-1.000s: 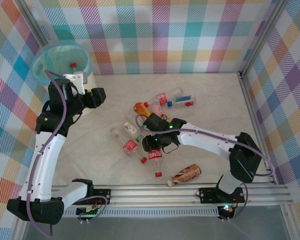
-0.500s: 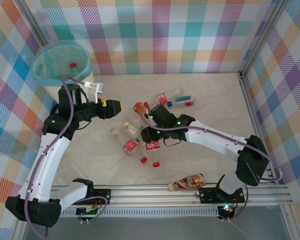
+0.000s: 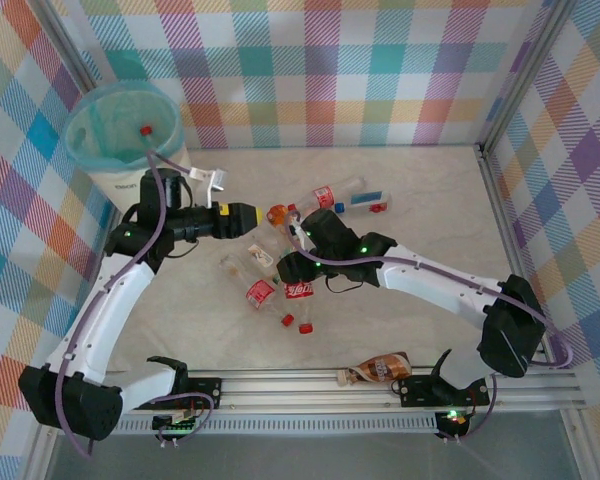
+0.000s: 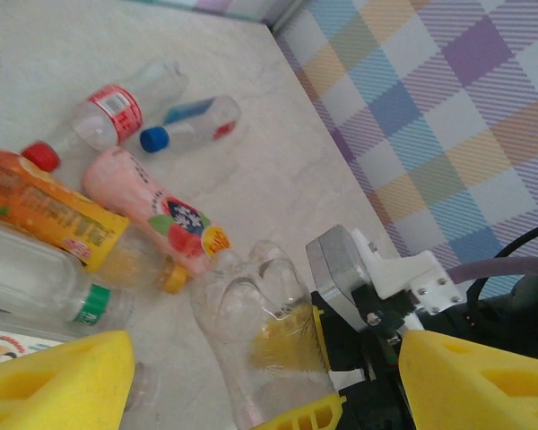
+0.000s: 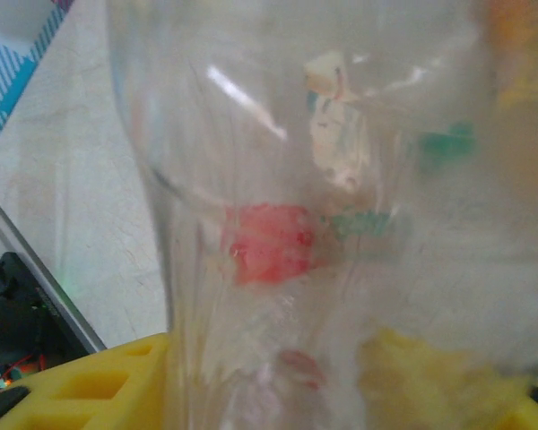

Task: Put the plastic bottles in the bin

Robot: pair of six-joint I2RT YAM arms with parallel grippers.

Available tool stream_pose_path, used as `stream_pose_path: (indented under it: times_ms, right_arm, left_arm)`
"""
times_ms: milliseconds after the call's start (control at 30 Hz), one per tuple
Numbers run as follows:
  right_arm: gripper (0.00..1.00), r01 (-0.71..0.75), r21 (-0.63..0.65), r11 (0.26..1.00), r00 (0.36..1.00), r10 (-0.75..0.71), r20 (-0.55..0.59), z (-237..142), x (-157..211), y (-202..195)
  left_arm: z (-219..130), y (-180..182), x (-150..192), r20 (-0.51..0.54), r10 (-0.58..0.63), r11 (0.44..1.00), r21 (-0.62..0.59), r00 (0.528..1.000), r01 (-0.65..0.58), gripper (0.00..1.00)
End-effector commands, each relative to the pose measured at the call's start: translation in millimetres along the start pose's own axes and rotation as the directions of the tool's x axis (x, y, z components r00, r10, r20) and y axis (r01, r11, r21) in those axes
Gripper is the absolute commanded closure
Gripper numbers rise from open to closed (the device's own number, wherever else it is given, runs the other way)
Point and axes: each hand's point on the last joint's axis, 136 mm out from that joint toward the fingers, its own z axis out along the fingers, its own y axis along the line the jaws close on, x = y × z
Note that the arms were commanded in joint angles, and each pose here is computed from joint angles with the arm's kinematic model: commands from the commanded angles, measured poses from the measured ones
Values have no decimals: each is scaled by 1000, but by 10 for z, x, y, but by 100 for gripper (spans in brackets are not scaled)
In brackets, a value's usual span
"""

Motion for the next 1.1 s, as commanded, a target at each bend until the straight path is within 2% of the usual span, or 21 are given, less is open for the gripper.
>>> stream_pose_path:
  times_ms: [0,267,533,867,1000,1067]
  right_arm:
    - [48,31,-71,997,998,-26,60,-91,-109,146]
    - [47,52,-107,993,994,-41,101,-154,-157,214]
    - [47,115,-173,978,961,-65,270,-408,-317,344]
    - [45,200,-250,947,932,-106,346,-581,-420,552]
    - [43,211,-261,942,928,-109,356,-609,-438,586]
    - [42,217,-268,939,927,-112,358,-617,-435,599]
  left_arm:
    - [90,-90,35,-20,-25,997,70,999,26,22]
    - [227,-231,154,-83,-39,985,166,996,52,23]
    - [330,-251,245,-120,-55,983,170,991,75,22]
    - [527,-493,391,-184,25,973,229,983,18,22]
    - [550,-472,344,-166,26,978,208,986,10,28]
    - [552,-455,300,-151,25,982,190,988,4,36]
